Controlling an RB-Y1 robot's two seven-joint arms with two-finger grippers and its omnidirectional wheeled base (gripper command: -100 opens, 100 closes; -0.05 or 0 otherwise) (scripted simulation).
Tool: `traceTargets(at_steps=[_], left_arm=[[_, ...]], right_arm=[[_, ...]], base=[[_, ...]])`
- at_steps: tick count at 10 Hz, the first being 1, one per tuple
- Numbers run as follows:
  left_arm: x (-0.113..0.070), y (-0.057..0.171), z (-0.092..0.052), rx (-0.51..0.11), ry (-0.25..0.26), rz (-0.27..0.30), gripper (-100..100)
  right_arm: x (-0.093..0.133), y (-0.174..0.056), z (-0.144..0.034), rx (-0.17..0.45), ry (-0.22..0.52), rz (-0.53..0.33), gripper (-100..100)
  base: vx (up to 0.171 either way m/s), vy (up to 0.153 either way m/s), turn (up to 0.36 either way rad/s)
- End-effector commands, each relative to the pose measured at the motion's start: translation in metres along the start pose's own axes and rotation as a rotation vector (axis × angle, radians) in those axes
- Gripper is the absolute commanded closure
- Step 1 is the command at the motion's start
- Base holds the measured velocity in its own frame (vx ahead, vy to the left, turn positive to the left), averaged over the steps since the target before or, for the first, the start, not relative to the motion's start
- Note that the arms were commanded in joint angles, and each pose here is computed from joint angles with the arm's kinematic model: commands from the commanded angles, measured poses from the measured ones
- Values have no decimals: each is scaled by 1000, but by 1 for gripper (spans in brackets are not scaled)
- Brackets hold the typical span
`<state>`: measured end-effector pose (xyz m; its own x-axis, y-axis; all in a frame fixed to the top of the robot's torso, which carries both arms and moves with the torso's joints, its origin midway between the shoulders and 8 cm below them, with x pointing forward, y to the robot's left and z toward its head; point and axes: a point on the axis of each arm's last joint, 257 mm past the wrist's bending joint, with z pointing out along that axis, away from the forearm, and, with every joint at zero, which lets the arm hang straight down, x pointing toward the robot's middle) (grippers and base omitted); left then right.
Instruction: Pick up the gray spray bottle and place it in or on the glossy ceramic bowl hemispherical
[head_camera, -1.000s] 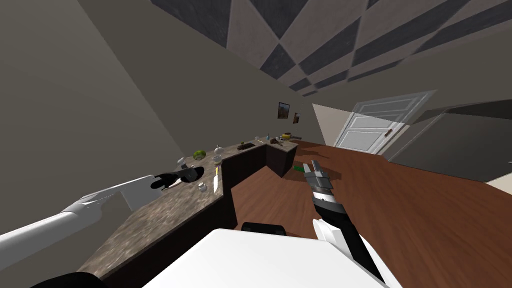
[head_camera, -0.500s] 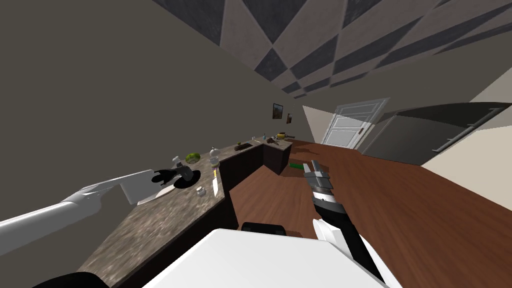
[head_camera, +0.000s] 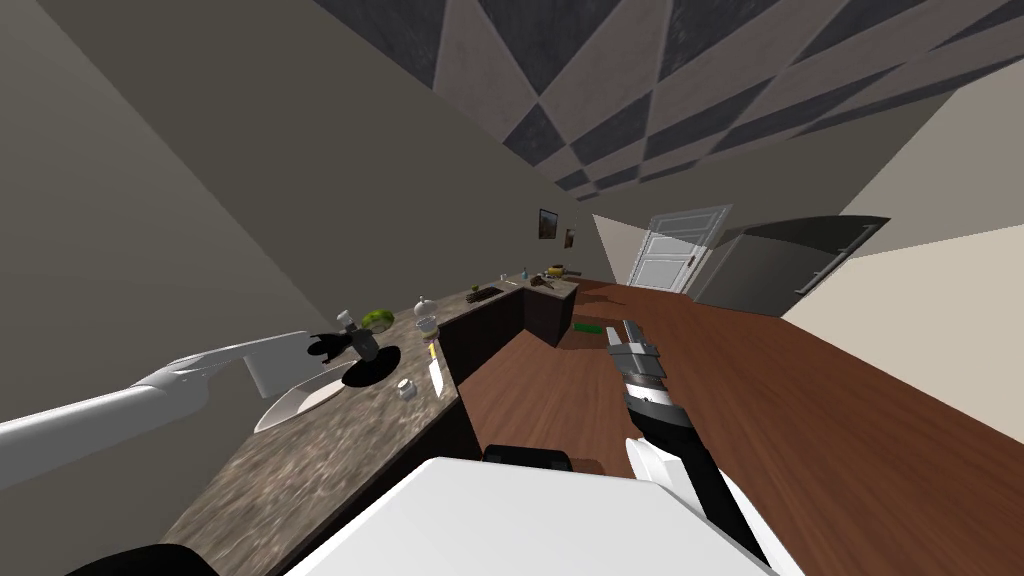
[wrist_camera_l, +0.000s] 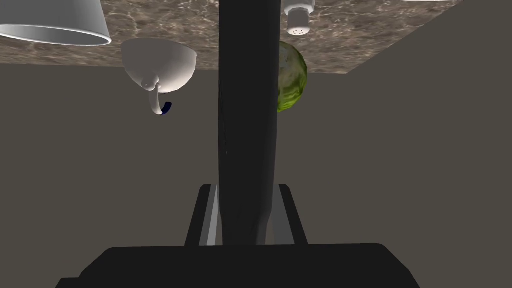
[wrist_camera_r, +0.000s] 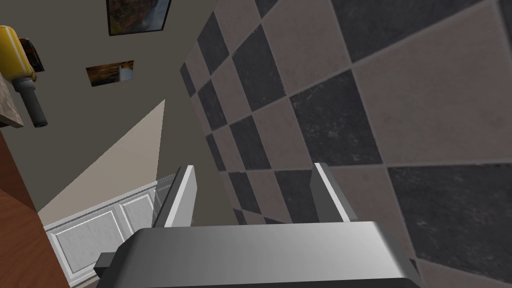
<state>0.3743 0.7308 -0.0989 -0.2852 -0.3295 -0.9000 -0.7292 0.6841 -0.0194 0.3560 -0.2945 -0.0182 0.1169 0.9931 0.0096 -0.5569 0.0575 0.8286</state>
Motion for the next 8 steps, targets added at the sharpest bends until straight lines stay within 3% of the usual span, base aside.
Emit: traceTargets(at_steps=[1, 5, 6, 7, 8], left_arm=[[0, 0, 0, 0, 0, 0, -100], [0, 0, 0, 0, 0, 0, -100], [0, 0, 0, 0, 0, 0, 0], [-12, -18, -6, 14, -4, 4, -100], [-12, -18, -6, 14, -4, 4, -100]], right_arm=[[0, 0, 0, 0, 0, 0, 0], [0, 0, 0, 0, 0, 0, 0], [0, 0, 0, 0, 0, 0, 0], [0, 0, 0, 0, 0, 0, 0], [0, 0, 0, 0, 0, 0, 0]], base=[[-2, 15, 4], [0, 2, 0], [0, 0, 0], [-2, 28, 116], [-5, 32, 62]])
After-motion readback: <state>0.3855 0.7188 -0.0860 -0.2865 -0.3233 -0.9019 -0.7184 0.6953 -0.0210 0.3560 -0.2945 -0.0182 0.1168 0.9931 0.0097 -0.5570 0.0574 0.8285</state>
